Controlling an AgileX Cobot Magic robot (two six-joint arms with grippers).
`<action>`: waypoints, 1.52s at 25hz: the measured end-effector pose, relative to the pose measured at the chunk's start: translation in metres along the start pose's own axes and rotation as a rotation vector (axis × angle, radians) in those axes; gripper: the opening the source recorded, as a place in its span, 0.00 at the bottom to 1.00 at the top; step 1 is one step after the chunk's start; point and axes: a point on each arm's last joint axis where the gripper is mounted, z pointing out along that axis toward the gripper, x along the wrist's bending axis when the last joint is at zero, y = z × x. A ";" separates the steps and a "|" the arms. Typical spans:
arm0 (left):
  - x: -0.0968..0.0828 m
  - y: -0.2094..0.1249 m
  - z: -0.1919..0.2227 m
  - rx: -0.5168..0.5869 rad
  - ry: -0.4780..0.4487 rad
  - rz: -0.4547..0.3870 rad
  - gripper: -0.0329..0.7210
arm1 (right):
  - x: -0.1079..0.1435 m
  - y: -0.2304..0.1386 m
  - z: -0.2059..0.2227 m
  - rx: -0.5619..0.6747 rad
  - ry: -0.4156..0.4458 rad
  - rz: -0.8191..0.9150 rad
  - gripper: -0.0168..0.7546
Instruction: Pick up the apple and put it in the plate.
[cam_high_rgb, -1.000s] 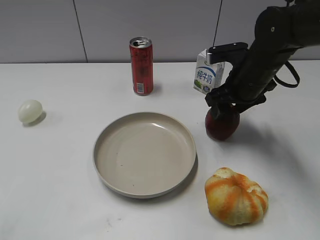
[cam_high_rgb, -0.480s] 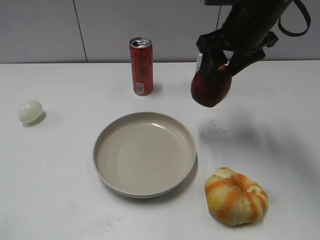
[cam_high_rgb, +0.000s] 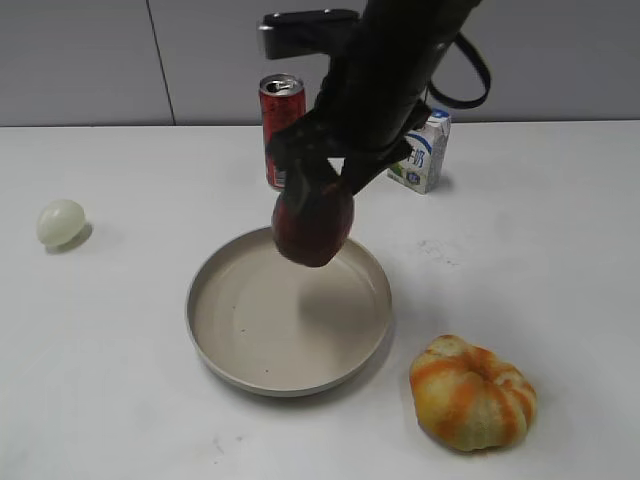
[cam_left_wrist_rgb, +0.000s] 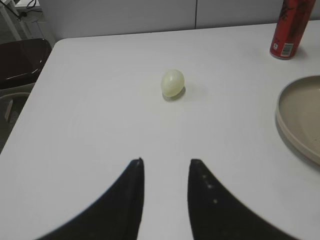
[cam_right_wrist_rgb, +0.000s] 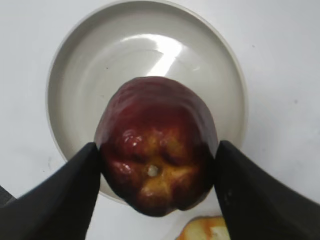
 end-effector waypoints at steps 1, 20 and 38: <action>0.000 0.000 0.000 0.000 0.000 0.000 0.36 | 0.004 0.000 0.007 0.006 0.003 -0.009 0.72; 0.000 0.000 0.000 0.000 0.000 0.000 0.36 | 0.012 0.013 0.051 0.115 -0.038 -0.079 0.90; 0.000 0.000 0.000 0.000 0.001 0.001 0.36 | -0.106 -0.016 -0.147 -0.140 -0.317 0.243 0.87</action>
